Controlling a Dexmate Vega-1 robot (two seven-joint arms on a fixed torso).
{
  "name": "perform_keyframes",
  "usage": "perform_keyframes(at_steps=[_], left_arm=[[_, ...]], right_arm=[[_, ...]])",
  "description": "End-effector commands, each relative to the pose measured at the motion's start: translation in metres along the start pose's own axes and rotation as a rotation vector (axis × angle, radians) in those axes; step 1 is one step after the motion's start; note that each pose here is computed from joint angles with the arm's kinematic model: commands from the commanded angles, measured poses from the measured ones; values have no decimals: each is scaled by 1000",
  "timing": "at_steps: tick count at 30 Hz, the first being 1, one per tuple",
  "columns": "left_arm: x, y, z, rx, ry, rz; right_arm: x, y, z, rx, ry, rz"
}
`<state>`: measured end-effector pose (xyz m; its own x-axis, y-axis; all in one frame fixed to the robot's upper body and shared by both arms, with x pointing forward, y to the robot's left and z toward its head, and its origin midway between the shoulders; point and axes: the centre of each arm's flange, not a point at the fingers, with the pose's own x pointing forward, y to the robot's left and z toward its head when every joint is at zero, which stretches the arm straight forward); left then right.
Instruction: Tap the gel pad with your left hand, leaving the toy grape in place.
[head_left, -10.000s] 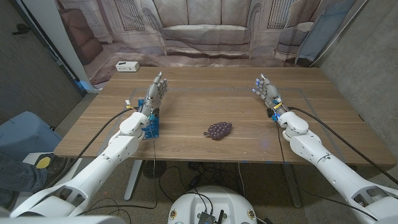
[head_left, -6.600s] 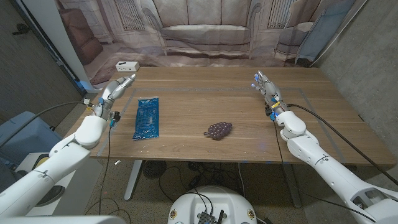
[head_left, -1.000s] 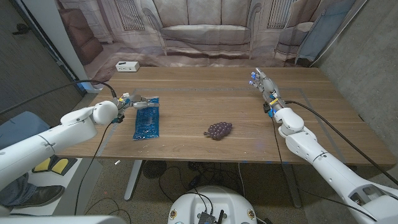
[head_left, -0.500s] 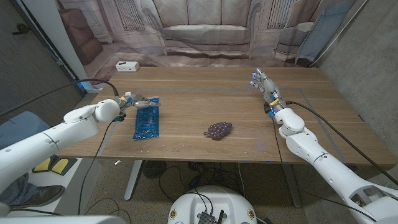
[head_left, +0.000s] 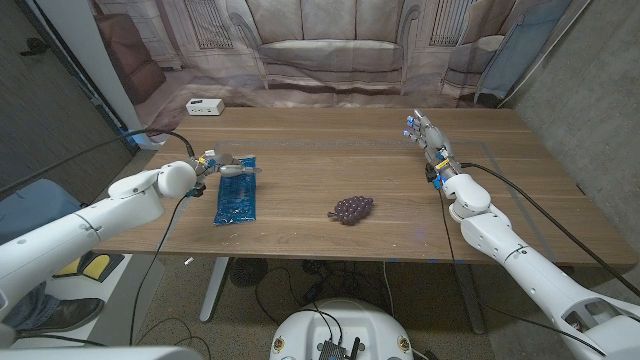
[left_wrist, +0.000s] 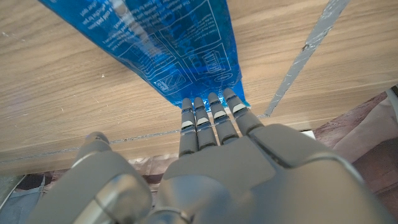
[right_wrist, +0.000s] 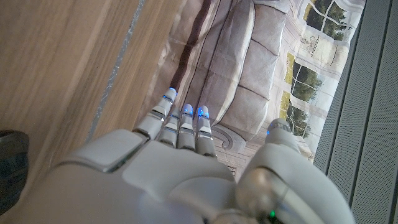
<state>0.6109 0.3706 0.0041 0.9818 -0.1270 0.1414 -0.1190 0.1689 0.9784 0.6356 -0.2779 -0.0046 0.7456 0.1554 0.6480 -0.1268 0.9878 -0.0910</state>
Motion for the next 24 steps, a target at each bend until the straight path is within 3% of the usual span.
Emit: perform_keyframes(at_steps=[1,24], left_arm=[[1,-5,-3,2,18,-10],[5,-1,-3,40,28,-48]], right_arm=[[0,-3,0,-1,7,-7],[4,1,-3,2,14,1]])
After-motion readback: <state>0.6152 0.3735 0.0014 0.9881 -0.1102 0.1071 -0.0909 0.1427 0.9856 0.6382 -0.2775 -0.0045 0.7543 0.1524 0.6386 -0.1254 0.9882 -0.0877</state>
